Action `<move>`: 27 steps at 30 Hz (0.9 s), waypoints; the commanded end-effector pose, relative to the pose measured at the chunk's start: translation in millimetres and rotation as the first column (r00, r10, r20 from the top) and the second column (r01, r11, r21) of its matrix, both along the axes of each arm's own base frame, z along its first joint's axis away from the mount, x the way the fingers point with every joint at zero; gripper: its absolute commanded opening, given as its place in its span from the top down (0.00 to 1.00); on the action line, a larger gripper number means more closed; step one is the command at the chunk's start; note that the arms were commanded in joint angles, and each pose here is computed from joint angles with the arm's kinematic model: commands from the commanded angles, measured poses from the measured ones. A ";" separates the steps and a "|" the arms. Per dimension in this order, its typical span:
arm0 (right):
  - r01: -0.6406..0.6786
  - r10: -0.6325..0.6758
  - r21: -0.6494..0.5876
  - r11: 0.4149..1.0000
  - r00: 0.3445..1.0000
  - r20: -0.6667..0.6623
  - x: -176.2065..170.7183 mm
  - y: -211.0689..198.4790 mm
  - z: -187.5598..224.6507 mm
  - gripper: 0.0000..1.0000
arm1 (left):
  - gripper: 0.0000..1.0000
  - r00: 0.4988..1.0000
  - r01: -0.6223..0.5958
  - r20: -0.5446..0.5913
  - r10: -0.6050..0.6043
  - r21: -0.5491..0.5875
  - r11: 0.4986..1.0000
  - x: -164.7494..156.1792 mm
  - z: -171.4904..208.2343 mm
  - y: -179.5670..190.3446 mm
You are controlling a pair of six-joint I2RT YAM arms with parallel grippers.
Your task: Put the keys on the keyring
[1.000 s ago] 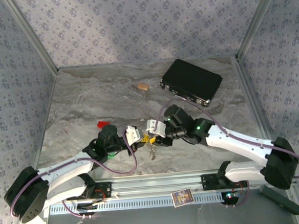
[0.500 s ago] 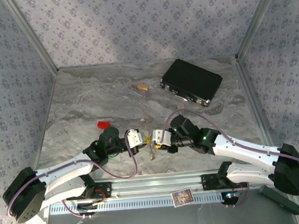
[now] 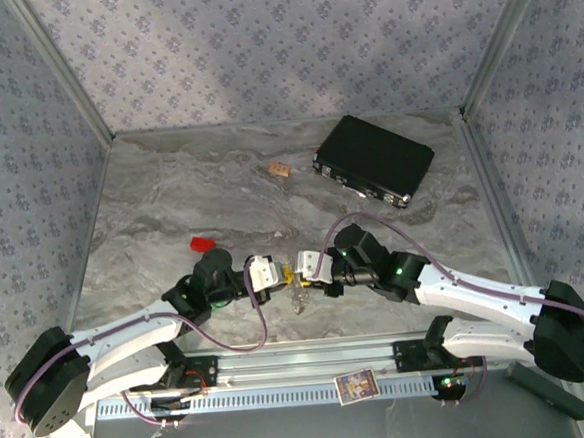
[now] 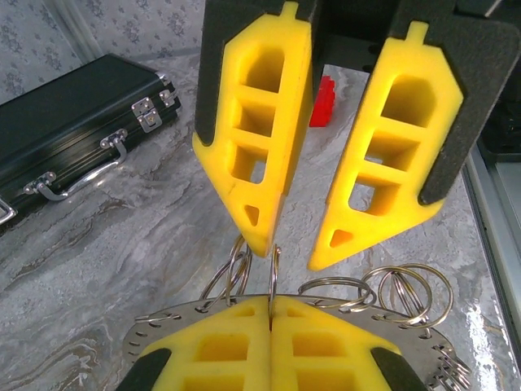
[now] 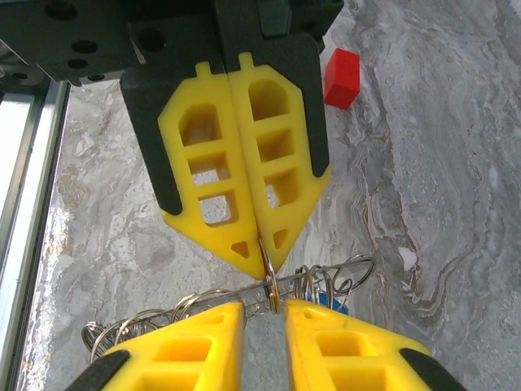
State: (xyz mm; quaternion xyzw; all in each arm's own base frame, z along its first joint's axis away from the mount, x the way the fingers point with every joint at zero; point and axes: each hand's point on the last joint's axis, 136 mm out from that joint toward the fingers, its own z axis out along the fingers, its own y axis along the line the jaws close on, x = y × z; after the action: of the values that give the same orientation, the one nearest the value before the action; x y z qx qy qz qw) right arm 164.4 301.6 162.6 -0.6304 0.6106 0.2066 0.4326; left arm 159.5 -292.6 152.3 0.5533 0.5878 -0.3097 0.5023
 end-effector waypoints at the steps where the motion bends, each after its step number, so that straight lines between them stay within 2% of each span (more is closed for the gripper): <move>1: -0.024 0.024 0.015 1.000 1.000 -0.012 -3.4 2.5 -1.6 0.82 | 1.00 0.998 0.045 0.048 -0.043 -0.043 0.998 -6.7 13.4 -4.1; 4: -0.030 0.030 0.019 0.999 0.999 -0.014 -4.1 3.7 -1.3 0.87 | 1.00 0.998 0.042 0.048 -0.040 -0.045 0.998 -5.7 14.5 -4.3; 9: -0.043 0.043 0.016 0.999 0.999 -0.023 -6.2 5.6 -2.6 1.00 | 1.00 0.998 0.036 0.044 -0.034 -0.045 0.998 -4.7 14.4 -4.3; 13: -0.059 0.059 0.027 0.998 0.998 -0.026 -7.7 9.0 0.4 1.00 | 0.89 0.999 0.026 0.029 -0.025 -0.038 0.999 -2.6 11.9 -4.9; 17: -0.067 0.068 0.035 0.997 0.997 -0.027 -8.7 11.2 1.6 1.00 | 0.86 1.000 0.028 0.015 -0.027 -0.029 0.999 -2.0 7.9 -6.5; 19: -0.069 0.070 0.035 0.997 0.997 -0.028 -9.2 11.6 1.5 1.00 | 0.87 0.999 0.030 0.016 -0.029 -0.030 0.999 -2.1 7.7 -7.1; 25: -0.043 0.044 0.017 0.999 0.999 -0.021 -6.4 5.6 -1.1 1.00 | 1.00 0.999 0.030 0.021 -0.030 -0.029 0.999 -3.0 8.7 -5.6; 26: -0.026 0.026 0.010 1.000 0.999 -0.019 -4.5 2.5 -2.3 0.91 | 1.00 0.999 0.028 0.022 -0.028 -0.030 0.999 -3.0 9.4 -5.2; 27: 0.002 -0.002 0.009 1.000 1.000 -0.015 -0.6 -2.7 -1.4 0.77 | 1.00 0.999 0.024 0.026 -0.023 -0.033 0.999 -2.5 11.5 -4.6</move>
State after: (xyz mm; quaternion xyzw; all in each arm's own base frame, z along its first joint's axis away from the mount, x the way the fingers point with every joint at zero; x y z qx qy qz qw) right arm 163.5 306.3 159.6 -0.6328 0.6067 0.2196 0.4281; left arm 157.4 -295.1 149.2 0.5571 0.5863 -0.3151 0.4967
